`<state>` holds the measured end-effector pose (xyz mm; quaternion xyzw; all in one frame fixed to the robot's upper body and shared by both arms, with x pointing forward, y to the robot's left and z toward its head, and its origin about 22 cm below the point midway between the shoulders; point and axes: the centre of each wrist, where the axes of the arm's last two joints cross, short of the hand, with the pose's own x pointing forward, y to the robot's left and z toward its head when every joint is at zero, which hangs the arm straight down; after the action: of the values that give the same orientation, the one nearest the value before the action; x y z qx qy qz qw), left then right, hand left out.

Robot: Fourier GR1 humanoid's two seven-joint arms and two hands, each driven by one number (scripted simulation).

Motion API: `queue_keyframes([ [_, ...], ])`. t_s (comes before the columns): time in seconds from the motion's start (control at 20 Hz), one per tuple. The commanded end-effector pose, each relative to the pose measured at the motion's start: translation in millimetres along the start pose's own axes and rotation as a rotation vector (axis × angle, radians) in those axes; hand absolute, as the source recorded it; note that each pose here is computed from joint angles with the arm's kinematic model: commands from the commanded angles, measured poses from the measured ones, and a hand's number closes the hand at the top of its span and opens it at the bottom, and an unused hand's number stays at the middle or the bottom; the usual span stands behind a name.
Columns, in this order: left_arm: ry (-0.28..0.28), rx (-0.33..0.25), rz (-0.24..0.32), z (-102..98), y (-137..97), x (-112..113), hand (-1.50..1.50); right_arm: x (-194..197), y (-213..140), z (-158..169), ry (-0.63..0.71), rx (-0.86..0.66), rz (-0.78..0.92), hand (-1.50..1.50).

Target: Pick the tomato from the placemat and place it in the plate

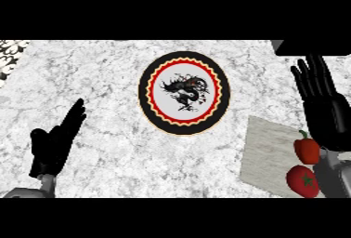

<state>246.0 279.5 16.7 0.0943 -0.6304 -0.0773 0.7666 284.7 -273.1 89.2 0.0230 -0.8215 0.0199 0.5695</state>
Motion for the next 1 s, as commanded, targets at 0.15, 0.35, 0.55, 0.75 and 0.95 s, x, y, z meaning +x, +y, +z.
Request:
queue_keyframes([
  [0.15, -0.074, 0.157, -0.189, 10, 55, -6, 0.00, 4, -27, 32, -0.068, -0.532, -0.192, -1.50],
  [0.35, -0.072, 0.200, -0.218, 20, 61, -15, 0.00, -14, -95, 90, 0.047, -1.038, 0.205, -1.50],
  [0.55, -0.098, 0.188, -0.231, 26, 62, -27, 0.00, -9, -47, 103, -0.136, -1.313, 0.221, -1.50],
  [0.75, -0.117, 0.165, -0.235, 31, 58, -37, 0.00, 20, -4, 110, -0.236, -1.371, 0.213, -1.50],
  [0.95, -0.140, 0.158, -0.236, 30, 57, -44, 0.00, 40, 39, 160, -0.109, -1.259, 0.225, -1.50],
])
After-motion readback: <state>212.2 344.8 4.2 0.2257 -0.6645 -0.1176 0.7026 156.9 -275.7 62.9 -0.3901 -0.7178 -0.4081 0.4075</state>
